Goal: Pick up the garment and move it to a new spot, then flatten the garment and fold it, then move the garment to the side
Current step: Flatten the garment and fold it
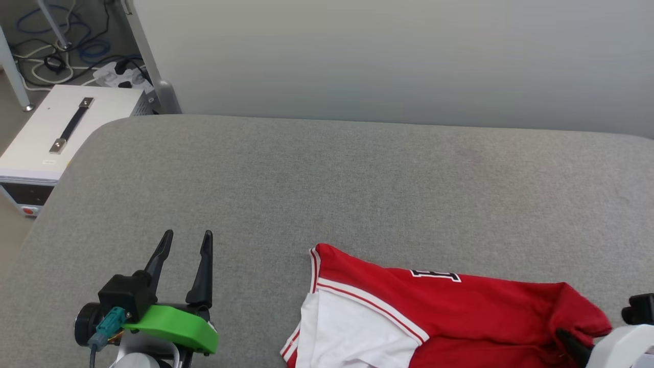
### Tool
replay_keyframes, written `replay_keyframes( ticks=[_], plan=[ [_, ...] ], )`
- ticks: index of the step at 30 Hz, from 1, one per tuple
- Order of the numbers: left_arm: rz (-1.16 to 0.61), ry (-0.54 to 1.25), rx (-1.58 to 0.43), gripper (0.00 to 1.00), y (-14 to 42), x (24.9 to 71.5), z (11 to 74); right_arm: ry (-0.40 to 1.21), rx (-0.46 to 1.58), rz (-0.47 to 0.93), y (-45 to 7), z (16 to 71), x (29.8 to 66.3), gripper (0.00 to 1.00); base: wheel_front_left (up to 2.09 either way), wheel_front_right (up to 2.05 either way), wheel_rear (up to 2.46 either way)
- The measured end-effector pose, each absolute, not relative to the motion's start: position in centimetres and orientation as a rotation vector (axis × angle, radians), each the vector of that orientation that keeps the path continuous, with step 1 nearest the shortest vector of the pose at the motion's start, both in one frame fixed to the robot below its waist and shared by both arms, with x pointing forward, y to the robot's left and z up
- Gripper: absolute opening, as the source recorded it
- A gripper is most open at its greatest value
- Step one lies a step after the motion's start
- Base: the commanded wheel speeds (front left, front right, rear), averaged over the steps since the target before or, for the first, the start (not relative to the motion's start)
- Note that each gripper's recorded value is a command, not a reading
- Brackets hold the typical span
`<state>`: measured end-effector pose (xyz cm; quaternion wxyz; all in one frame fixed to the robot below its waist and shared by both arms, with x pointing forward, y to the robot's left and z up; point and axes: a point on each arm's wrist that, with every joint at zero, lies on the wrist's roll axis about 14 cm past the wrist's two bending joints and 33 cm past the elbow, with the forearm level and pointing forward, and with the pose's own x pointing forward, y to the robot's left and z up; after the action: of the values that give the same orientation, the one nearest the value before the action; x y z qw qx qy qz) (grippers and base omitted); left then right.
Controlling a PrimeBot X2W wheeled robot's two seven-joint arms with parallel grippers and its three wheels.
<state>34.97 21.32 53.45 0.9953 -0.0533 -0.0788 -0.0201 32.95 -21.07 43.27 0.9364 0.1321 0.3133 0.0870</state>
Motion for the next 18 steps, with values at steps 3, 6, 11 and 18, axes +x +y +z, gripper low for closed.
replay_keyframes(
  ticks=[3,6,11,18],
  plan=[
    [-0.035,-0.166,-0.109,1.00,21.5,34.4,53.6,0.636,0.303,0.262,-17.9,44.1,32.6,0.00,0.00,0.00,0.00],
    [-0.020,-0.170,-0.118,1.00,22.0,33.7,53.7,0.623,0.341,0.360,-14.3,45.2,32.4,0.00,0.00,0.00,0.00],
    [0.008,-0.172,-0.124,1.00,22.8,32.8,53.5,0.626,0.414,0.497,-8.8,46.4,31.8,0.00,0.00,0.00,0.00],
    [0.057,-0.178,-0.127,1.00,24.2,31.6,53.5,0.601,0.502,0.638,-2.4,48.5,32.0,0.00,0.00,0.00,0.00]
  ],
)
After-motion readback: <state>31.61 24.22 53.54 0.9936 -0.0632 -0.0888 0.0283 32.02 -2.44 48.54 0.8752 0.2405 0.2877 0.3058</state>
